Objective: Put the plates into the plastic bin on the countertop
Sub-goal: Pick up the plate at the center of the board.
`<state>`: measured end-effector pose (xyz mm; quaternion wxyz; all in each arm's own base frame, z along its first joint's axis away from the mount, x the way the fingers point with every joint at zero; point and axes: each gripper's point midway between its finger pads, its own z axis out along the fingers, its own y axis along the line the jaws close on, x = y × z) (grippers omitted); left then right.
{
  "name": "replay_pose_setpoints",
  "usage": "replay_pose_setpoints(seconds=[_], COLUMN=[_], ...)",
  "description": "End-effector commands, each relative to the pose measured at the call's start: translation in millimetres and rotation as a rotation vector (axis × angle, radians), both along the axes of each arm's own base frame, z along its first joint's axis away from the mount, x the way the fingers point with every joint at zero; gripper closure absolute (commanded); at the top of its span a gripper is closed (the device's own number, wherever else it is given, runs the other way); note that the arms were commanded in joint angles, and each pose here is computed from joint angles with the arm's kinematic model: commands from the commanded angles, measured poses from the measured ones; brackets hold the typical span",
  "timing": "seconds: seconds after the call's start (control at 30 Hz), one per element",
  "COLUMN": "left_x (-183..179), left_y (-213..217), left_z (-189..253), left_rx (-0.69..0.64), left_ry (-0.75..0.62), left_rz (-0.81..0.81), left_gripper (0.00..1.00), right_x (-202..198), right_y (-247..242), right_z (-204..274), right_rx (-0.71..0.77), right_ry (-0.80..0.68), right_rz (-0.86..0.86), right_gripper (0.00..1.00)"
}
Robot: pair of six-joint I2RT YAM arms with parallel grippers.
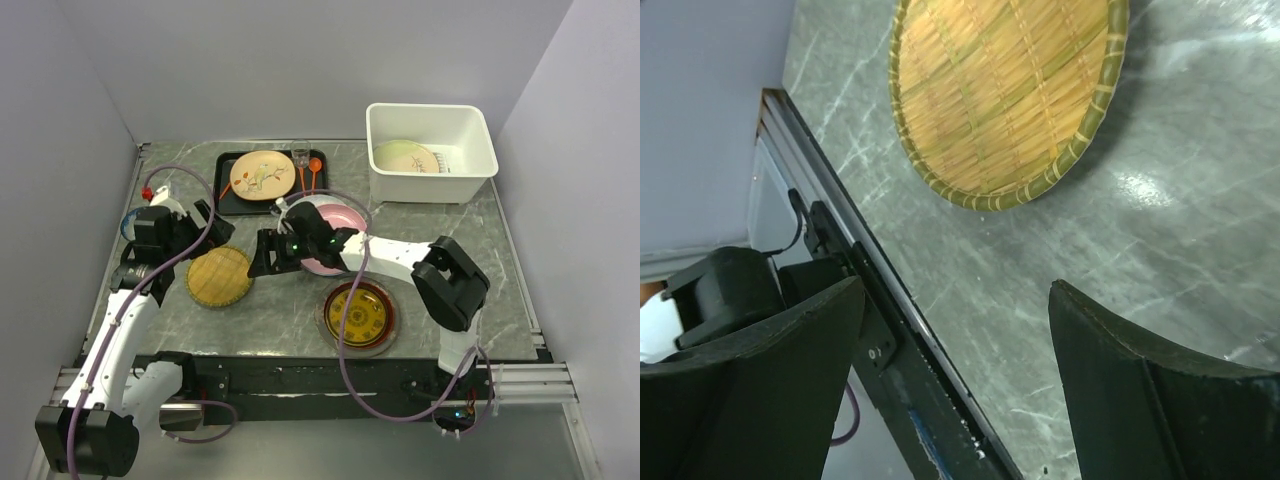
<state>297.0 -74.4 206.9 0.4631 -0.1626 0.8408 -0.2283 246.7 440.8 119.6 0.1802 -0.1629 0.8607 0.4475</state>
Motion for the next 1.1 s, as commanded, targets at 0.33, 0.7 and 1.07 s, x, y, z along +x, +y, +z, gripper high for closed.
replay_pose_setpoints(seconds=[0.33, 0.7, 1.07], left_x=[-0.5, 0.4, -1.4], left_y=[10.2, 9.7, 9.8], left_z=[18.7, 13.7, 15.9], left_rx=[0.048, 0.06, 0.057], left_ry=[-0.042, -0.033, -0.045], left_rz=[0.035, 0.023, 0.022], left_gripper=[0.01, 0.01, 0.01], right_x=[6.0, 3.7, 15.2], right_y=[31.4, 42.6, 50.4], right_z=[-16.4, -32.7, -39.6], right_rx=[0.044, 0.052, 0.039], right_ry=[0.041, 0.072, 0.066], right_rz=[0.011, -0.003, -0.061], right_gripper=[0.21, 0.22, 0.25])
